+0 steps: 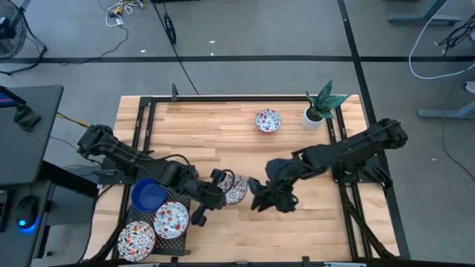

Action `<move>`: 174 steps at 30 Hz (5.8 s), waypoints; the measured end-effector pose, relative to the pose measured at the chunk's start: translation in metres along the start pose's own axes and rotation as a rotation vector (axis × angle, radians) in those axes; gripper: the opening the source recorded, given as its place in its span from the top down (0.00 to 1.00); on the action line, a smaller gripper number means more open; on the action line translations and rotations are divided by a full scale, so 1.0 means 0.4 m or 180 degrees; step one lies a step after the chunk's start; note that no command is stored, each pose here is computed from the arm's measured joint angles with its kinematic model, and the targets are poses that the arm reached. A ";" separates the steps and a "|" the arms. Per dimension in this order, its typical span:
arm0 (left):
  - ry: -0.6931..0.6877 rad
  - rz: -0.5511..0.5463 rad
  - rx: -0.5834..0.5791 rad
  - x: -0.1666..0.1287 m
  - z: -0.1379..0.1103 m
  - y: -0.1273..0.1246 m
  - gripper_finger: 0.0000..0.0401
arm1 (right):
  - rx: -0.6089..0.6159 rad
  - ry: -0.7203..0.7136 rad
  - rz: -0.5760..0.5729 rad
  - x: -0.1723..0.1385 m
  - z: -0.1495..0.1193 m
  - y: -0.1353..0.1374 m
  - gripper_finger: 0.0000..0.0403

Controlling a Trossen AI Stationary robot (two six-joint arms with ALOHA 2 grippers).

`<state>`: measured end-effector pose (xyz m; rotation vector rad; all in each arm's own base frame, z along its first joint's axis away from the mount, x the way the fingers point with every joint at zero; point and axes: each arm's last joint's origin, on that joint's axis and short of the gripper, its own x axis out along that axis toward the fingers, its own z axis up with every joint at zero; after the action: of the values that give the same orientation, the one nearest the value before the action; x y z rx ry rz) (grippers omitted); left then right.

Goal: Pick & Place Mini bowls

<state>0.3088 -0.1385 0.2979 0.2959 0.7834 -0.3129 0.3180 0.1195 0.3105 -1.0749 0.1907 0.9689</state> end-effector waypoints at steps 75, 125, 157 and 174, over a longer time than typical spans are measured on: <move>0.3006 -0.0264 -0.4270 -0.349 0.084 -0.412 0.97 | 0.1911 0.0443 0.0193 -0.016 -0.102 0.095 0.92; 0.2331 0.0235 -0.3660 -0.315 0.024 -0.410 0.97 | 0.1865 0.0364 0.0168 -0.016 -0.103 0.090 0.92; 0.2424 0.0262 -0.3818 -0.317 0.022 -0.415 0.74 | 0.1914 0.0367 0.0169 -0.016 -0.103 0.090 0.92; 0.2207 0.0198 -0.3960 -0.316 0.030 -0.427 0.96 | 0.1914 0.0368 0.0169 -0.016 -0.103 0.090 0.92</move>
<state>0.1667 -0.2783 0.3733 -0.7901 1.4909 0.3932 0.3000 0.0870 0.2697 -0.5718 0.5693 0.8196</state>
